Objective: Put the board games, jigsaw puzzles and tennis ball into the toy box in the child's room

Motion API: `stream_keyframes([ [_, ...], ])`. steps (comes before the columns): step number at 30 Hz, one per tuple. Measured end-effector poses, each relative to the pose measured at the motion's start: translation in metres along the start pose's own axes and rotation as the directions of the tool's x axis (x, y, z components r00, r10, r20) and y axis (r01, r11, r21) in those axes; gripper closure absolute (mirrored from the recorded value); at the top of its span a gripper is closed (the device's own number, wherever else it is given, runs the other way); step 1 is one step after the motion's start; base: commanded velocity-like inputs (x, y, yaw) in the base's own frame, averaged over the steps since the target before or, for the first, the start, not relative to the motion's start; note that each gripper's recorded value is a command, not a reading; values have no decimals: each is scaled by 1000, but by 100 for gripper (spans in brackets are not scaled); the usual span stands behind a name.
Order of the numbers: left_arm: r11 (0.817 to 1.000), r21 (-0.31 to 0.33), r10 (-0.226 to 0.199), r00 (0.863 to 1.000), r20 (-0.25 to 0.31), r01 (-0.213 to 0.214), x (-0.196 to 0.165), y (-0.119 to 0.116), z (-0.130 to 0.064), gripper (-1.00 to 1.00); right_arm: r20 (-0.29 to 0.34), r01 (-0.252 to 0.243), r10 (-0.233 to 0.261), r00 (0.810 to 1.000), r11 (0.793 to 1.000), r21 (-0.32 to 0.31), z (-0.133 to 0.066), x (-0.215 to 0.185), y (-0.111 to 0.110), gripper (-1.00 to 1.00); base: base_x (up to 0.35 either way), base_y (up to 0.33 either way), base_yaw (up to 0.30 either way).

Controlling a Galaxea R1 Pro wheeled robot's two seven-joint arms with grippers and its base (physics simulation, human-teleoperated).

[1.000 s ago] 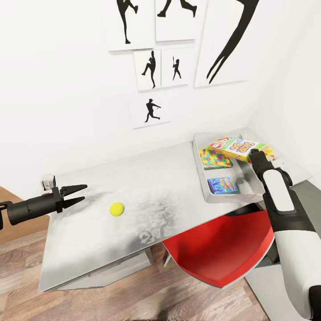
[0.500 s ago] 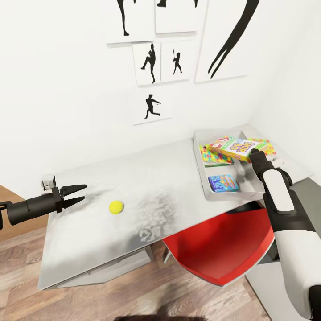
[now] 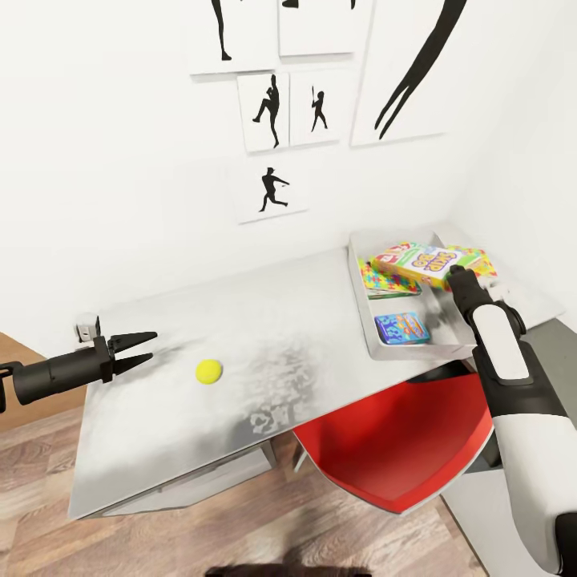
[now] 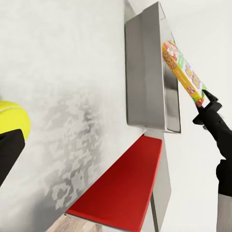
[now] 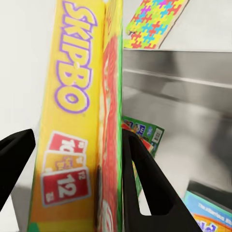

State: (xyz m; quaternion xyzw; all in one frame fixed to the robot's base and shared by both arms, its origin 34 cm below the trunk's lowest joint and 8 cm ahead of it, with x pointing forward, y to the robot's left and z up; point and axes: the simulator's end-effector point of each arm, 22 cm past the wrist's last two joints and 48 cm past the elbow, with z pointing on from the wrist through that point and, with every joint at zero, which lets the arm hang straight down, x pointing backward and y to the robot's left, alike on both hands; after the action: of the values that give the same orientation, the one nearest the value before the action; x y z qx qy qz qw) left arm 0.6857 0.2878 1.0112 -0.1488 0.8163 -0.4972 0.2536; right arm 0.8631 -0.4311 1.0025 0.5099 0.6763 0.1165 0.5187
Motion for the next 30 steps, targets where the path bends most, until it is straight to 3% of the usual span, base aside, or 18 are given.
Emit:
stream_keyframes([
  [9, 1000, 0, 0, 1000, -1, 0, 0, 0, 0, -100, 2, -1, 1, 1000, 992, -128, -1, -1, 28, 100, 0, 0, 0],
  [30, 1000, 1, -2, 1000, -1, 2, 1, 0, 1, -100, 37, -18, 24, 999, 985, -172, -3, -10, 37, 100, 0, 0, 0],
])
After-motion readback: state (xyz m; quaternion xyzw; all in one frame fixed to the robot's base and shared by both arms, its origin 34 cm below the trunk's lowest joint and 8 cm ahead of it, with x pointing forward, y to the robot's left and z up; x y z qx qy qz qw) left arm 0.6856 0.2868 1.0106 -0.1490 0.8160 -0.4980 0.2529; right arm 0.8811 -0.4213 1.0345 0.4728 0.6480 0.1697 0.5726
